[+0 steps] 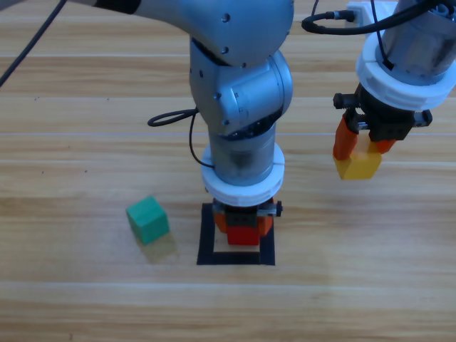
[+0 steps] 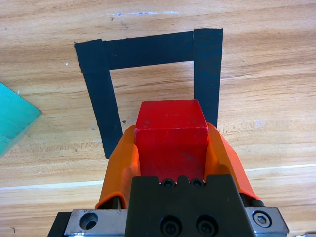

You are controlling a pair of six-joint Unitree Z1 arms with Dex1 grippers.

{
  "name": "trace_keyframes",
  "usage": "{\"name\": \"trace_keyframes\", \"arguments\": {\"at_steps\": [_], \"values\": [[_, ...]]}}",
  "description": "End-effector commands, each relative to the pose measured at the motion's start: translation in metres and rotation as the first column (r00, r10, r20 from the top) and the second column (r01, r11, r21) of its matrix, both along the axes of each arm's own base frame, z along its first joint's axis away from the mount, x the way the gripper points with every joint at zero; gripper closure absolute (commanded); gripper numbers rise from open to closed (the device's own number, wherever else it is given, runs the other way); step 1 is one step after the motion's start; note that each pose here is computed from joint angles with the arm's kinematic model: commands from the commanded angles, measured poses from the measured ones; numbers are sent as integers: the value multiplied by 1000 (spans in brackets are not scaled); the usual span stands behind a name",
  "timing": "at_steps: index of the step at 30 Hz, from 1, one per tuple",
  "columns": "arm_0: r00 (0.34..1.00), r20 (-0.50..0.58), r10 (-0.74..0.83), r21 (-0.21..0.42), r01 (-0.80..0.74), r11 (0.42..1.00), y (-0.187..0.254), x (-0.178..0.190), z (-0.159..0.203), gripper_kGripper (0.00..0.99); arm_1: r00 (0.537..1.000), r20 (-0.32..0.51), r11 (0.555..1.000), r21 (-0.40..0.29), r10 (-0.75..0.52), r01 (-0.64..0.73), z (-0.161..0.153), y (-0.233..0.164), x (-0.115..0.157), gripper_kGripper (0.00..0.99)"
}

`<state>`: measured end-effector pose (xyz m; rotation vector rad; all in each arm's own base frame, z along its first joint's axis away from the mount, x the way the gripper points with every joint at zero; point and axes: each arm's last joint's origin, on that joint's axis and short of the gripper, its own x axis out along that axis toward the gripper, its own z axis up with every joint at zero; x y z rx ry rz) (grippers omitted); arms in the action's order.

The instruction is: Stack the blocks in the rectangular block: red at the bottom, yellow in the middle, green on top

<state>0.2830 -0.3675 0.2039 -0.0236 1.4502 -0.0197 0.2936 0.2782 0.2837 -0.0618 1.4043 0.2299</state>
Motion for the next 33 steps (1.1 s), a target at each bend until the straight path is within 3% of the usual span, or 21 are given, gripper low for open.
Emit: {"name": "trace_keyframes", "arguments": {"at_steps": [1, 33], "values": [[1000, -25, -15, 67, 17, 998, -5, -5, -34, 990, 998, -48, 999, -39, 37, -39, -18, 9, -6, 990], [1000, -7, 7, 81, -6, 997, -6, -5, -40, 990, 998, -57, 998, -44, 38, -41, -22, 10, -5, 990]]}}
